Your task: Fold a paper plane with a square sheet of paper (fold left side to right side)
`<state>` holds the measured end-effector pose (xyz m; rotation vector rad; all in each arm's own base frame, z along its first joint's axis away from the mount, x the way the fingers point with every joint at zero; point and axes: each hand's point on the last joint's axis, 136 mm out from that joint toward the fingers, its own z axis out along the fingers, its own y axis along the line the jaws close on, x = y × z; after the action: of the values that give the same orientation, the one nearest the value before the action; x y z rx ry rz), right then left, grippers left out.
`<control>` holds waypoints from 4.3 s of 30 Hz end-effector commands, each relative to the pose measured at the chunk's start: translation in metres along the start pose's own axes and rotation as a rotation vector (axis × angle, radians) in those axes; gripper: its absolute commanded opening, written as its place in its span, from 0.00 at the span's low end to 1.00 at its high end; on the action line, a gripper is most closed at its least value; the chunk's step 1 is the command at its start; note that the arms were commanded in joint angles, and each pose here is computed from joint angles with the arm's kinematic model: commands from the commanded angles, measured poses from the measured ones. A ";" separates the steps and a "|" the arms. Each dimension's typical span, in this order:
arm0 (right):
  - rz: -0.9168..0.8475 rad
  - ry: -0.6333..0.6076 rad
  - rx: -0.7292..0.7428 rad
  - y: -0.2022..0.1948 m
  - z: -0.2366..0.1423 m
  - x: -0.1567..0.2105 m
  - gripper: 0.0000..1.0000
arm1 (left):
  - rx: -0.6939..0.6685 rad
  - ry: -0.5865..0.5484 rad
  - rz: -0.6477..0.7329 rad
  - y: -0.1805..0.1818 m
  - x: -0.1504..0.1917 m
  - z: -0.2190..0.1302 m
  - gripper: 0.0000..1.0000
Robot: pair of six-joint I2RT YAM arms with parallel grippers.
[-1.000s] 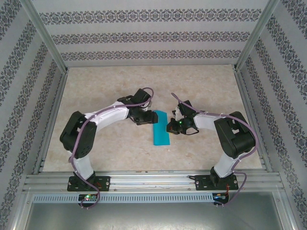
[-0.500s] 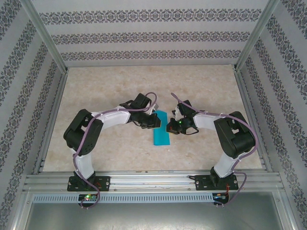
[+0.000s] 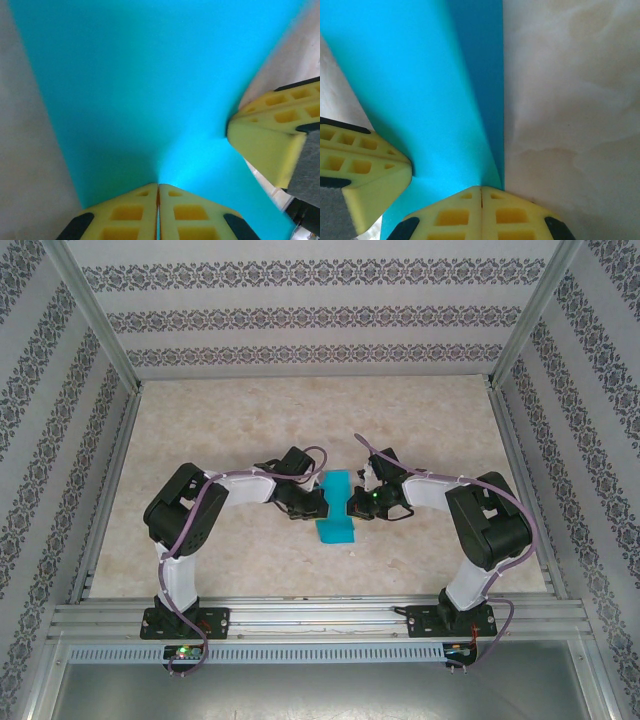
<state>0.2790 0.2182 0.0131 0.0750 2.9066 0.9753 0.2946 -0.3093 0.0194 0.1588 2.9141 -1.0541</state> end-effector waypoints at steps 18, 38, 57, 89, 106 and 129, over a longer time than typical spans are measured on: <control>0.061 0.090 0.223 -0.055 0.009 0.030 0.00 | -0.058 -0.049 -0.107 0.061 0.008 -0.024 0.08; 0.059 0.084 0.202 -0.049 0.009 0.028 0.00 | 0.100 -0.028 0.062 -0.028 -0.006 -0.015 0.05; 0.032 0.052 0.145 -0.032 0.004 0.020 0.00 | -0.022 0.053 -0.010 0.010 0.009 0.011 0.05; -0.096 -0.114 -0.113 0.057 0.010 -0.031 0.00 | -0.036 0.071 -0.026 0.014 0.012 0.013 0.05; 0.016 -0.071 0.101 -0.009 0.038 -0.021 0.00 | -0.016 0.123 -0.031 0.013 0.034 0.005 0.05; 0.053 -0.060 0.127 -0.026 0.038 -0.015 0.00 | -0.070 0.276 -0.067 0.027 0.120 0.000 0.05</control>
<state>0.3072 0.2593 0.0138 0.0365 2.7987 1.0373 0.2356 -0.3019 0.0166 0.2720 2.9633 -1.1064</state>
